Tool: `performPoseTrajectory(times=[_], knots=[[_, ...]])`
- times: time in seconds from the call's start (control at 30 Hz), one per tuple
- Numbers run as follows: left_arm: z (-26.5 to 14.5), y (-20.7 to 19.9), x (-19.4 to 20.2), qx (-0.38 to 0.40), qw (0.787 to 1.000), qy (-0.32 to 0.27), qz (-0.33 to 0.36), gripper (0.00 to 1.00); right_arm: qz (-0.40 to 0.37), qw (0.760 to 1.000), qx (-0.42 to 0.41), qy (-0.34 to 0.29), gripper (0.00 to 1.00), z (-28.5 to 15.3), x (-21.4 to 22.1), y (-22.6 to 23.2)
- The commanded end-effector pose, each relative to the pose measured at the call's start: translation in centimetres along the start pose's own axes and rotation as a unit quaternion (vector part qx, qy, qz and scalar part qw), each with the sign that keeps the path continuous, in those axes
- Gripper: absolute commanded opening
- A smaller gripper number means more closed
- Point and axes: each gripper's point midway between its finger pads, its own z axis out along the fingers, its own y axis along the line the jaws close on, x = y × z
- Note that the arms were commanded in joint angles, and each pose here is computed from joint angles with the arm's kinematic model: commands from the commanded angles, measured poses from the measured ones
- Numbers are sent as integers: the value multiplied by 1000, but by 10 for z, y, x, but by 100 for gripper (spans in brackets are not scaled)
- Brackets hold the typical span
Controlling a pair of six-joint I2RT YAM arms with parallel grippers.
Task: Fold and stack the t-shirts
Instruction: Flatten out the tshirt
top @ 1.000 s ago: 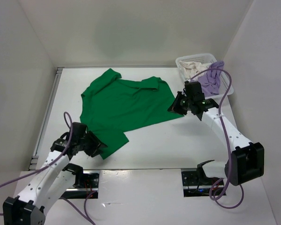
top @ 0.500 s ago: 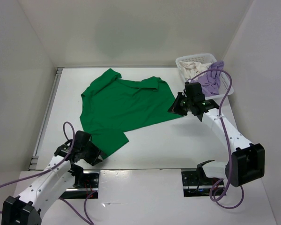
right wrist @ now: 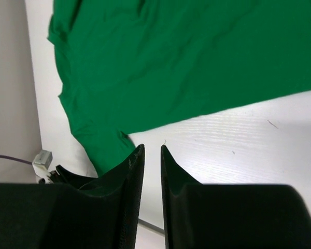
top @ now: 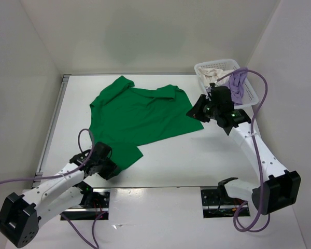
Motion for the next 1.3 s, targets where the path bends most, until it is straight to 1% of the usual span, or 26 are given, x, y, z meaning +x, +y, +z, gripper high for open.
performPoseTrajectory(times=[0.0, 0.07, 0.13, 0.27, 0.3, 0.33, 0.37, 0.4, 0.5, 0.53, 0.6, 0.63, 0.67, 0.7, 0.73, 0.77, 0.87, 0.93, 0.97, 1.0, 1.03, 1.13, 1.2, 1.27], knots=[[-9, -22, -10, 37, 999, -30, -12, 43, -18, 998, -17, -49, 24, -30, -25, 19], [-11, -24, -10, 52, 998, -32, -13, 43, -15, 998, -14, -52, 24, -32, -29, 18], [-11, -24, -10, 52, 998, -32, -13, 37, -15, 998, -17, -63, 25, -37, -34, 20], [-7, -24, -12, 44, 998, -36, -6, 17, -14, 998, 2, -65, 26, -38, -37, 7], [-7, -23, -12, 44, 998, -37, -2, 6, -10, 998, 16, -60, 28, -36, -35, -5], [-7, -23, -12, 44, 998, -37, -2, 2, -6, 998, 28, -58, 28, -33, -33, -13], [-11, -28, -13, 60, 997, -39, -3, 0, 0, 998, 30, -56, 29, -29, -29, -17], [-11, -27, -11, 64, 997, -34, -9, 0, 9, 998, 39, -43, 33, -18, -19, -27], [-14, -23, -10, 74, 997, -35, -14, 0, 38, 998, 52, -11, 37, 5, 3, -45], [-16, -25, -9, 79, 996, -31, -14, 0, 38, 998, 50, -14, 37, 11, 2, -46], [-16, -25, -9, 79, 996, -31, -14, 0, 45, 998, 50, -4, 40, 18, 4, -48], [-16, -24, -7, 79, 996, -26, -6, 3, 45, 998, 50, -4, 41, 18, 4, -48], [-14, -19, -6, 68, 997, -25, -1, 8, 45, 998, 50, -4, 41, 18, 4, -48], [-12, -15, -4, 57, 998, -18, 0, 15, 45, 998, 50, -4, 41, 18, 4, -48], [-13, -15, -2, 57, 998, -12, 0, 30, 44, 998, 47, -8, 41, 16, 3, -46], [-12, -10, -1, 46, 999, -11, 0, 37, 44, 998, 47, -8, 41, 13, 4, -46], [-19, -9, -1, 66, 998, -12, -21, 50, 41, 998, 40, -18, 41, 3, 4, -42], [-22, -6, 2, 75, 996, -6, -39, 52, 41, 998, 39, -18, 43, -1, 11, -46], [-28, -9, 3, 96, 995, -3, -39, 54, 37, 998, 42, -15, 43, 0, 14, -49], [-26, -6, 5, 97, 995, 3, -33, 57, 37, 998, 43, -13, 43, -1, 17, -51], [-26, -6, 5, 97, 995, 3, -33, 57, 37, 999, 36, -7, 43, -1, 19, -48], [-19, 0, 7, 56, 998, 7, -40, 57, 34, 999, 35, 1, 43, 2, 22, -49], [-18, -6, -1, 60, 997, -12, -46, 57, 34, 999, 35, 1, 43, 2, 22, -49], [-18, -21, -7, 83, 994, -25, -62, 58, 34, 999, 35, 1, 43, 2, 22, -49]])
